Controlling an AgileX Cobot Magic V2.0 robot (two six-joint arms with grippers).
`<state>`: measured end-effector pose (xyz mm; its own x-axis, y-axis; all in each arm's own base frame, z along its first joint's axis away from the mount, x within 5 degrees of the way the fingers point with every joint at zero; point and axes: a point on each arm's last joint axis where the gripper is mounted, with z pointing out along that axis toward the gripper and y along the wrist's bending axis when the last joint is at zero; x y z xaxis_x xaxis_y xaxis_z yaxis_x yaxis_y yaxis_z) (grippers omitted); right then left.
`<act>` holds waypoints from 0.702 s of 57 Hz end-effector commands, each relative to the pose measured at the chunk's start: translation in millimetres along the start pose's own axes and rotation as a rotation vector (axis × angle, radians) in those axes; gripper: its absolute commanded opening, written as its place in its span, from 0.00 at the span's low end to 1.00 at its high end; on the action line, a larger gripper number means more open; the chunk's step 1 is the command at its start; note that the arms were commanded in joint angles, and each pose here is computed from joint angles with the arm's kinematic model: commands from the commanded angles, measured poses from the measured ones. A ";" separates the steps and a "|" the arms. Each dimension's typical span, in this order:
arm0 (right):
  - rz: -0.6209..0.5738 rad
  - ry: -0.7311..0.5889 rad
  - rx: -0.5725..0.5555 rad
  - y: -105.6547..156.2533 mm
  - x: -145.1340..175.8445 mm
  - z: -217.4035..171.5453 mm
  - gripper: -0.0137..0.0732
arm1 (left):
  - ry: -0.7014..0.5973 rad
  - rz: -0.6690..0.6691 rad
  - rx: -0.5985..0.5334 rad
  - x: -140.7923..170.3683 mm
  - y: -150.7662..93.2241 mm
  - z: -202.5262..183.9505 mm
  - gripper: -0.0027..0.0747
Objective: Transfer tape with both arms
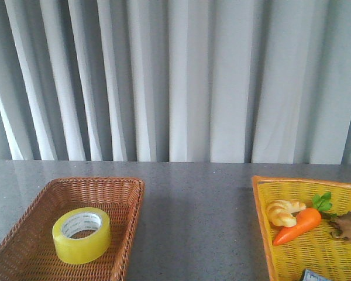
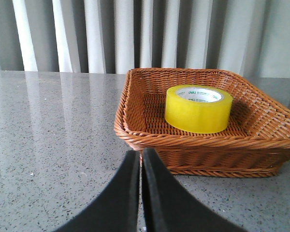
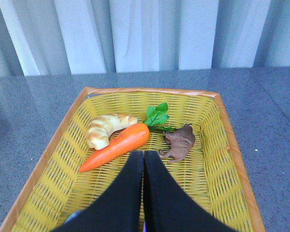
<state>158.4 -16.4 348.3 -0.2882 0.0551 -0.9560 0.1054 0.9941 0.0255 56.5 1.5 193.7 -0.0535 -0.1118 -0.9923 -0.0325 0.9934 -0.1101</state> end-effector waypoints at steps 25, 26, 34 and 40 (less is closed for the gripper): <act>-0.011 -0.145 0.013 -4.0 138.2 -51.3 0.15 | -0.088 -0.013 0.010 -9.2 -1.0 -2.0 0.03; -0.016 -0.147 0.014 -4.2 140.7 -51.3 0.15 | -0.088 -0.013 0.010 -9.2 -1.0 -2.0 0.03; -0.056 -0.192 0.026 -5.3 154.9 -55.1 0.15 | -0.088 -0.013 0.010 -9.2 -1.0 -2.0 0.03; -0.062 -0.219 0.027 -5.5 164.5 -55.6 0.15 | -0.088 -0.013 0.010 -9.2 -1.0 -2.0 0.03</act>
<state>58.1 -7.8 196.8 -0.2043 0.0034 -0.9789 0.1199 0.9926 -0.0216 56.5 1.5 193.7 -0.0535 -0.1126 -0.9922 -0.0326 0.9933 -0.1109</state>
